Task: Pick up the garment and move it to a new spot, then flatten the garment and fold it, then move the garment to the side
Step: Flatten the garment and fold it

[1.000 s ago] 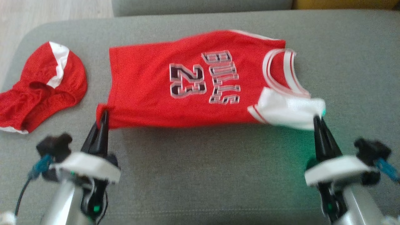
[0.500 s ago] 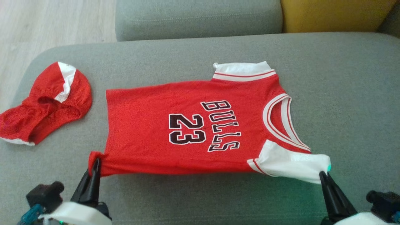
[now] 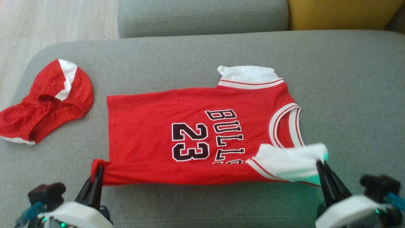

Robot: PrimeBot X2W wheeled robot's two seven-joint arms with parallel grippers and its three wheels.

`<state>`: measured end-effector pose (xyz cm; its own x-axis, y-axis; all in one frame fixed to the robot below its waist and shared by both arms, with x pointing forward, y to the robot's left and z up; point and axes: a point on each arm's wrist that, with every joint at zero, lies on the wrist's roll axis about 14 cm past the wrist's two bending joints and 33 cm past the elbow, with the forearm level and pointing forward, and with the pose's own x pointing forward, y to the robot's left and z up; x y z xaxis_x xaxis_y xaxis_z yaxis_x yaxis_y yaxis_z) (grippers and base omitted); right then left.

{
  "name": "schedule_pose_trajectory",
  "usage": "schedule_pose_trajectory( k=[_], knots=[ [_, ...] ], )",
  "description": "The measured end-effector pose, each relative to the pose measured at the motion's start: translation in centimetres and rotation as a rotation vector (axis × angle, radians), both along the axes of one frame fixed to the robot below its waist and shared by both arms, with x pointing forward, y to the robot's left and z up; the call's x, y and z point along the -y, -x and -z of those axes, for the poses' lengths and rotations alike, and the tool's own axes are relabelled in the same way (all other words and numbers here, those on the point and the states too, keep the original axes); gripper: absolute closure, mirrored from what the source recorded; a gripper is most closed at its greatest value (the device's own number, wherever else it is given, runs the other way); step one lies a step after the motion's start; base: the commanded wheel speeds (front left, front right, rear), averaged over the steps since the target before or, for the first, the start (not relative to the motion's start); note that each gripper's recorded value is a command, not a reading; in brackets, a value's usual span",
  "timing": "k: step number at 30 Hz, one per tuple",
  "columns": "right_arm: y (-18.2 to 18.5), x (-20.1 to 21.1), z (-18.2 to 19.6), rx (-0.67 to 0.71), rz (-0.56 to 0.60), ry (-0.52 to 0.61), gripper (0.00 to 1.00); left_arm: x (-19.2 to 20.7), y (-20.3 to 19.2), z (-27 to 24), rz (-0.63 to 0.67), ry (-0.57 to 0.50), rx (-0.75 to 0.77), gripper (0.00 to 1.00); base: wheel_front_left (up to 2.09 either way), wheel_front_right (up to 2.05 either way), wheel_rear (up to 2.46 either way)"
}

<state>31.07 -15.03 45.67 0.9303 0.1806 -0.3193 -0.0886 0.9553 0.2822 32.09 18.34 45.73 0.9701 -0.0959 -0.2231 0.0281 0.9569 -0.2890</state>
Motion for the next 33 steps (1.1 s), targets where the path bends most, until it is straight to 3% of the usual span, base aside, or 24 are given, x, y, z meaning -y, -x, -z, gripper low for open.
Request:
schedule_pose_trajectory(
  k=[9,20,21,22,23,24,28,33],
  knots=[
    [-5.2,-1.6,1.7,-0.019,-0.091,0.054,1.00,0.0,-2.1,2.7,0.007,0.040,-0.113,1.00,0.00,0.00,0.00],
    [-9.8,-1.9,4.1,-0.030,-0.116,0.086,1.00,0.1,-5.1,5.7,0.018,0.069,-0.187,1.00,0.00,0.00,0.00],
    [-9.9,-2.0,4.3,-0.032,-0.117,0.086,0.73,0.2,-5.2,6.0,0.023,0.071,-0.195,0.95,0.00,0.00,0.00],
    [-9.9,-2.0,4.6,-0.041,-0.116,0.086,0.36,0.2,-5.2,6.3,0.024,0.074,-0.205,0.62,0.00,0.00,0.00],
    [-9.8,-1.9,4.9,-0.045,-0.115,0.087,0.00,0.3,-5.1,6.5,0.024,0.074,-0.210,0.21,0.00,0.00,0.00],
    [-9.8,-1.9,5.0,-0.046,-0.113,0.087,0.00,0.4,-5.0,6.8,0.029,0.077,-0.215,0.00,0.00,0.00,0.00],
    [-9.9,-1.9,4.1,0.004,-0.103,0.089,0.00,0.6,-4.7,6.9,0.022,0.079,-0.203,0.00,0.00,0.00,0.00],
    [-10.4,-1.7,0.6,0.156,-0.089,0.120,0.00,-0.4,-5.0,4.4,-0.035,0.020,-0.063,0.00,0.00,0.00,0.00]
  ],
)
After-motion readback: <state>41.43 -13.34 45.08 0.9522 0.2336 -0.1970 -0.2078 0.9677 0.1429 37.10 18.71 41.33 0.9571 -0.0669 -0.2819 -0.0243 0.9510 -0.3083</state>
